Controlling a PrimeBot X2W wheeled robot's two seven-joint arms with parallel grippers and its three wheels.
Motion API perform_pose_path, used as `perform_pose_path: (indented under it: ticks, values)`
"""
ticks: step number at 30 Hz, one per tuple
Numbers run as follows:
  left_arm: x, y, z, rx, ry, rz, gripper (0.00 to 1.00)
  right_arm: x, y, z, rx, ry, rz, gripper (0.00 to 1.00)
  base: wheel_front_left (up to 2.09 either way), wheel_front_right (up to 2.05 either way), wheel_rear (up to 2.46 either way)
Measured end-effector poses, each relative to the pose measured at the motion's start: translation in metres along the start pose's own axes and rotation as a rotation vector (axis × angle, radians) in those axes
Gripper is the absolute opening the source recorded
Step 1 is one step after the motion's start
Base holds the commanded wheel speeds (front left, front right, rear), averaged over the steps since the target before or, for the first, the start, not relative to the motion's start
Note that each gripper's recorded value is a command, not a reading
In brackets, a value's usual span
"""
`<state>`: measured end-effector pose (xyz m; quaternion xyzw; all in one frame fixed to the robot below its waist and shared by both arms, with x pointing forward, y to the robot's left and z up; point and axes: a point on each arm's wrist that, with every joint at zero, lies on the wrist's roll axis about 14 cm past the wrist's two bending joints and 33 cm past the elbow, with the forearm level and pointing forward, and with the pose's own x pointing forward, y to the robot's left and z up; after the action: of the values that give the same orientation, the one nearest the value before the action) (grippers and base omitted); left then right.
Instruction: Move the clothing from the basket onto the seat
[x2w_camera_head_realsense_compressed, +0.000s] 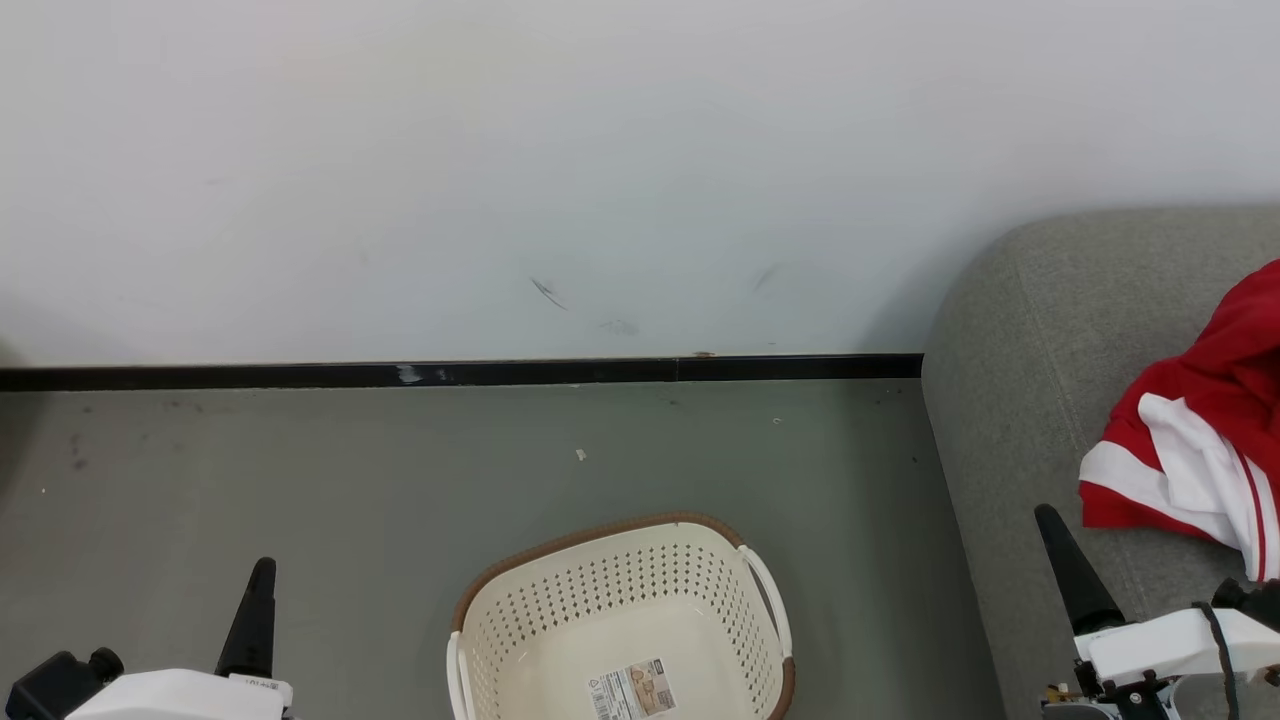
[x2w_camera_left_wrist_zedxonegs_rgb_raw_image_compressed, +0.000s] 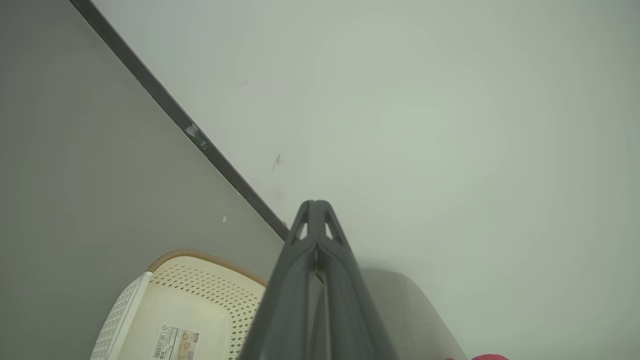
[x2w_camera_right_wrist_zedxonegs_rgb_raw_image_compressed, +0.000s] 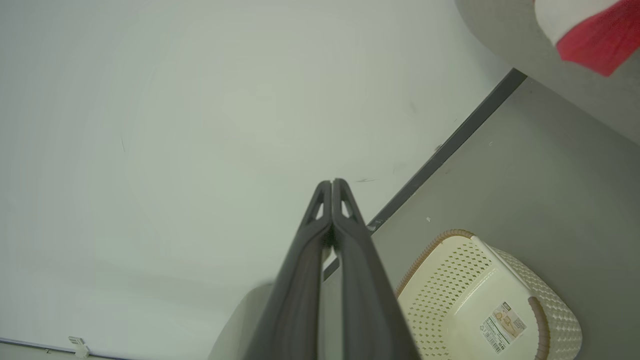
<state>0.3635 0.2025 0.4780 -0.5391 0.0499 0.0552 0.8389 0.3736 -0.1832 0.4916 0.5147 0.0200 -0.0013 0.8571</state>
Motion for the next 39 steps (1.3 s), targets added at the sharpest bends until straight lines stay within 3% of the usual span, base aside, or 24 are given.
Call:
perform_pose_path:
  ticks: [39]
  values:
    - [0.011,-0.02,-0.01,-0.435,0.052,-0.079,0.0,0.004,-0.014,0.016,0.504,-0.038,-0.042,0.0,0.0,0.0,0.0]
